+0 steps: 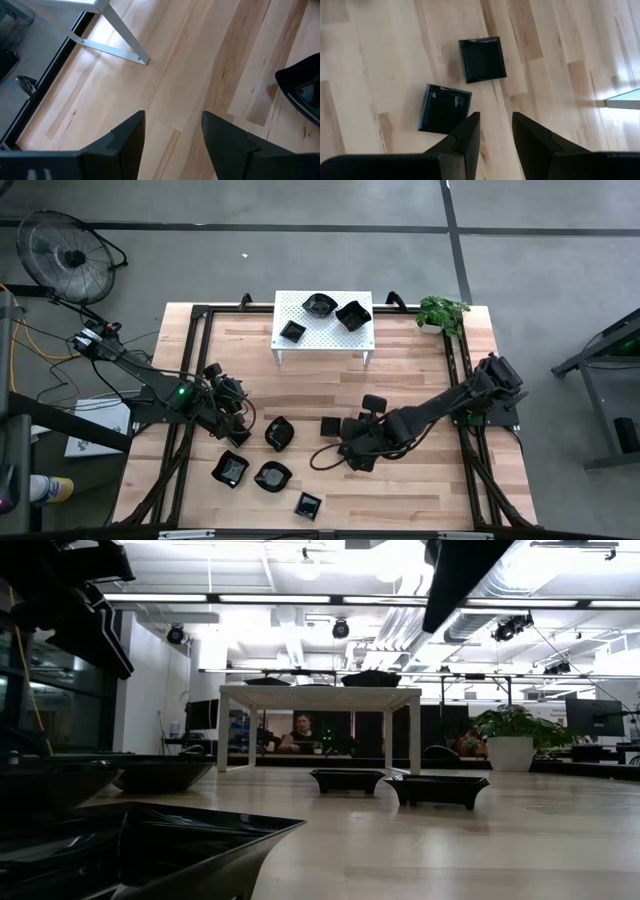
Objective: Pick & Place Mini shaped plates
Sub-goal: Stack the black square plate on top of the black square plate on the shelf
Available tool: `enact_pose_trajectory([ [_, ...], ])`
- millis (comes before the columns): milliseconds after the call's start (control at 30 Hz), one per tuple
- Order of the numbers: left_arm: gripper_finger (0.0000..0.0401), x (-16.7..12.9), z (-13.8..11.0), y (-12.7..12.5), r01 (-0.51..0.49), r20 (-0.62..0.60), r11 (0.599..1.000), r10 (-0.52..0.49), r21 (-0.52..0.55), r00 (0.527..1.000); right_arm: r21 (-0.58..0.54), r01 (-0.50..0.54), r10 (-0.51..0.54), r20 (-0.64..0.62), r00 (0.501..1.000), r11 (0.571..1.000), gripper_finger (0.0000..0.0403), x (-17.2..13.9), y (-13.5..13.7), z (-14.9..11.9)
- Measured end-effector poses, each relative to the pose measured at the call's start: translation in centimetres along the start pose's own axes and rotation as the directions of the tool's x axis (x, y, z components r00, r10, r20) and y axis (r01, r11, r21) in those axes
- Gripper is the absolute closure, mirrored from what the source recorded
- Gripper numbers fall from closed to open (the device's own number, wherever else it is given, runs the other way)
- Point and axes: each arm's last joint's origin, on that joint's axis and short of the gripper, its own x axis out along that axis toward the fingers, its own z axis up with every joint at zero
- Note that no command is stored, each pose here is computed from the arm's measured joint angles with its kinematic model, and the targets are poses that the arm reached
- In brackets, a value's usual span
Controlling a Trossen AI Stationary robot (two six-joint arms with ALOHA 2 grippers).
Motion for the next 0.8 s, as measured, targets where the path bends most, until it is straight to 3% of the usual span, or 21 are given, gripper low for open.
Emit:
enact_pose_trajectory([
  [100, 0.0212, 0.0, 0.0, 0.0, 0.0, 0.0, 1.0, 0.0, 0.0, 1.0, 0.004, -0.014, 0.015, -0.01, 1.0, 1.0, 0.0295, 0.8, -0.4, 0.0],
  [367, 0.0212, 0.0, 0.0, 0.0, -0.002, 0.004, 1.0, 0.002, -0.001, 1.0, 0.075, -0.184, 0.19, -0.093, 0.977, 0.98, 0.0307, 6.2, -1.8, -3.0],
  [600, 0.0212, 0.0, 0.0, 0.0, -0.003, 0.008, 1.0, 0.003, -0.003, 1.0, 0.131, -0.421, 0.431, -0.06, 0.9, 0.898, 0.0322, 8.2, -3.5, -3.8],
  [800, 0.0212, 0.0, 0.1, 0.0, -0.014, 0.019, 1.0, 0.014, -0.004, 1.0, 0.134, -0.451, 0.461, -0.057, 0.886, 0.883, 0.0322, 9.7, -4.3, -4.2],
])
